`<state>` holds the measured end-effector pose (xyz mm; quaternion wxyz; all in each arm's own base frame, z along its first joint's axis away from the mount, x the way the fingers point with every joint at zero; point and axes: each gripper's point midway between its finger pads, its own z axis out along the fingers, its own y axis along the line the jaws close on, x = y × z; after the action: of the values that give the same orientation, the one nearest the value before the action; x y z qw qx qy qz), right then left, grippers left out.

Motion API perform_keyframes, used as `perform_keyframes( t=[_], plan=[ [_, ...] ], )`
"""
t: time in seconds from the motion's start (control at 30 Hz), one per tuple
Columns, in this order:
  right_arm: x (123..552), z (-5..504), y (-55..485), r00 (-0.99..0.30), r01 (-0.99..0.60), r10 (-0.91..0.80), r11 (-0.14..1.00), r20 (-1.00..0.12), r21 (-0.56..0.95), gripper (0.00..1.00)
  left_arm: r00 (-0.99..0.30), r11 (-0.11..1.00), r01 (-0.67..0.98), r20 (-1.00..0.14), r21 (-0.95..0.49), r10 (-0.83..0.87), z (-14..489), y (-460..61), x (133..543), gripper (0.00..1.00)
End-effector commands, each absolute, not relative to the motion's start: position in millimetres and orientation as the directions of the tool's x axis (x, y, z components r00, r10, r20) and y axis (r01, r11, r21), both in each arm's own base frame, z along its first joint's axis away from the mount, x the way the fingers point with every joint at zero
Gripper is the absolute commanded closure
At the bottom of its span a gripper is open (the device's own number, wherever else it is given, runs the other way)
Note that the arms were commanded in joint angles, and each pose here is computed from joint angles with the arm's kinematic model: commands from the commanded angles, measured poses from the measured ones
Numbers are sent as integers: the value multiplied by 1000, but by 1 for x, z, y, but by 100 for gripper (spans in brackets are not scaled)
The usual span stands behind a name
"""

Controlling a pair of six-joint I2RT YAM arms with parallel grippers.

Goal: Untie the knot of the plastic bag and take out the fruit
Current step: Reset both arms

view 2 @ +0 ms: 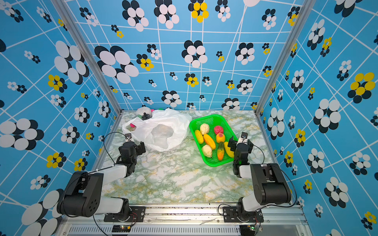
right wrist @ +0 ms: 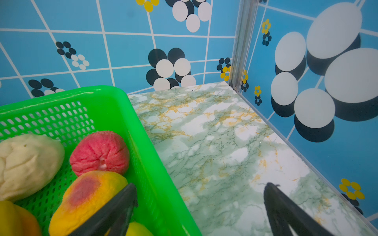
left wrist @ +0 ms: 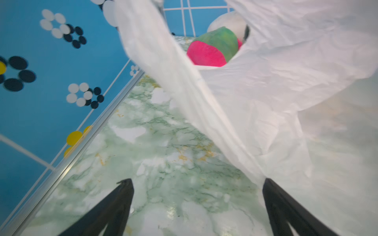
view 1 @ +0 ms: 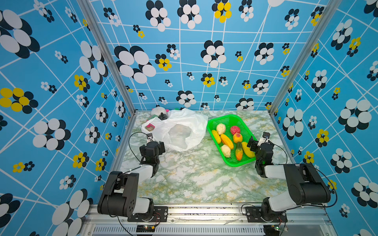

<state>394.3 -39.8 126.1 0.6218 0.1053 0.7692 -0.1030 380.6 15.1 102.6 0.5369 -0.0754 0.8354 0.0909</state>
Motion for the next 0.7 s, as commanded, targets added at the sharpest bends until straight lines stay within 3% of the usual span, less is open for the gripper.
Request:
perform_keyframes(
  t=[0.0,0.07,0.1,0.67],
  plan=[
    [394,95,-25,-330,195,21,980,-944,-46,1,-338,995,-65,-940,76,50,113,-7,393,1],
    [394,95,-24,-333,187,17,981,-943,-48,1,-245,989,-142,-970,34,-1,103,14,395,1],
    [394,95,-23,-332,186,18,981,-943,-47,1,-339,990,-141,-940,6,-43,94,14,391,1],
    [394,94,-22,-336,174,9,983,-942,-53,1,-302,988,-148,-953,42,-5,99,12,394,1]
  ],
)
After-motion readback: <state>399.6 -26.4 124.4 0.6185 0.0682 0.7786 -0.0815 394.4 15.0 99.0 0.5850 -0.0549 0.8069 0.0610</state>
